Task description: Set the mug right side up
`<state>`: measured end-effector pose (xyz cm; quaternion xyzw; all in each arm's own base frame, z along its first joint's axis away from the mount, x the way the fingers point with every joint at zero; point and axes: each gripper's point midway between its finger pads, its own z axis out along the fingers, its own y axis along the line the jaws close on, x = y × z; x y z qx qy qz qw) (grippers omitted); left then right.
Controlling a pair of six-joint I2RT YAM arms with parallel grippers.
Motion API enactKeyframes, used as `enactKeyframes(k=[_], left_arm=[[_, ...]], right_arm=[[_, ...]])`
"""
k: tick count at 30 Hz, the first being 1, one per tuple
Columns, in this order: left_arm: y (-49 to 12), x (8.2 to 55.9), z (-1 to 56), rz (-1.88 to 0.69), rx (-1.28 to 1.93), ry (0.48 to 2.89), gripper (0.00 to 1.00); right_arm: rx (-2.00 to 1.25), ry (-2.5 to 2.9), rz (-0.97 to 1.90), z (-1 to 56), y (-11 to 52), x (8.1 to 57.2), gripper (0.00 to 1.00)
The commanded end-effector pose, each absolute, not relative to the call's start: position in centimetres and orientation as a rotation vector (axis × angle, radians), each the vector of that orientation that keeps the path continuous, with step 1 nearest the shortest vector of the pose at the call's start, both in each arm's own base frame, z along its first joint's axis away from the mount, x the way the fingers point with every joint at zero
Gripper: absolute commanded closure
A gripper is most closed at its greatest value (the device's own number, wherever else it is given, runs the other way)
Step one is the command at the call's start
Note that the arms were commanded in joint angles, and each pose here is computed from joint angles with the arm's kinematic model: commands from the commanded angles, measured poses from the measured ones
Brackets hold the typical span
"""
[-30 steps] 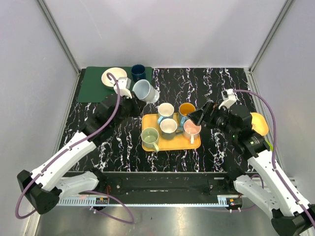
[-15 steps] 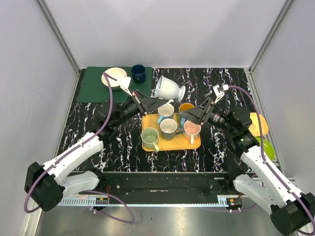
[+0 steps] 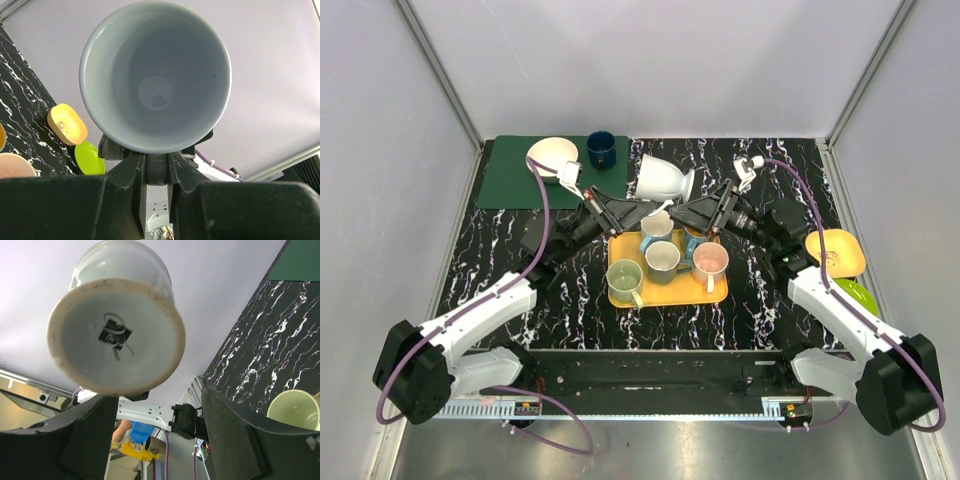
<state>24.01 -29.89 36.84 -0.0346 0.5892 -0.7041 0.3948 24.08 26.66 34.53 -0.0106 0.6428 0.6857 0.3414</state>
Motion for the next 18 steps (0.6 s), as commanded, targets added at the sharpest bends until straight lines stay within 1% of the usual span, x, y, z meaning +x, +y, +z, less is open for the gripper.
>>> enactKeyframes(k=[1, 5, 8, 11, 15, 18], left_arm=[[-28.5, 21.9, 42.4, -1.854, -0.004, 1.257, 1.00], [-29.2, 21.9, 41.5, -1.865, -0.002, 1.284, 1.00], [-29.8, 21.9, 41.1, -1.881, 0.005, 1.296, 1.00], [-30.4, 22.5, 40.6, -1.855, -0.018, 1.331, 1.00], [-30.5, 23.4, 40.0, -1.788, -0.049, 1.371, 1.00], [-31.3, 22.9, 40.3, -1.805, -0.016, 1.368, 1.00]], right_arm=[[-0.128, 1.560, 1.816, 38.3, 27.0, 23.7, 0.28], [-0.153, 1.558, 1.826, 38.6, 27.5, 24.2, 0.32], [-0.159, 1.549, 1.820, 39.0, 27.6, 24.6, 0.33], [-0.177, 1.539, 1.828, 39.1, 27.8, 24.4, 0.32], [-0.165, 1.552, 1.800, 38.7, 27.7, 24.6, 0.29], [-0.152, 1.578, 1.759, 38.1, 27.7, 25.2, 0.32]])
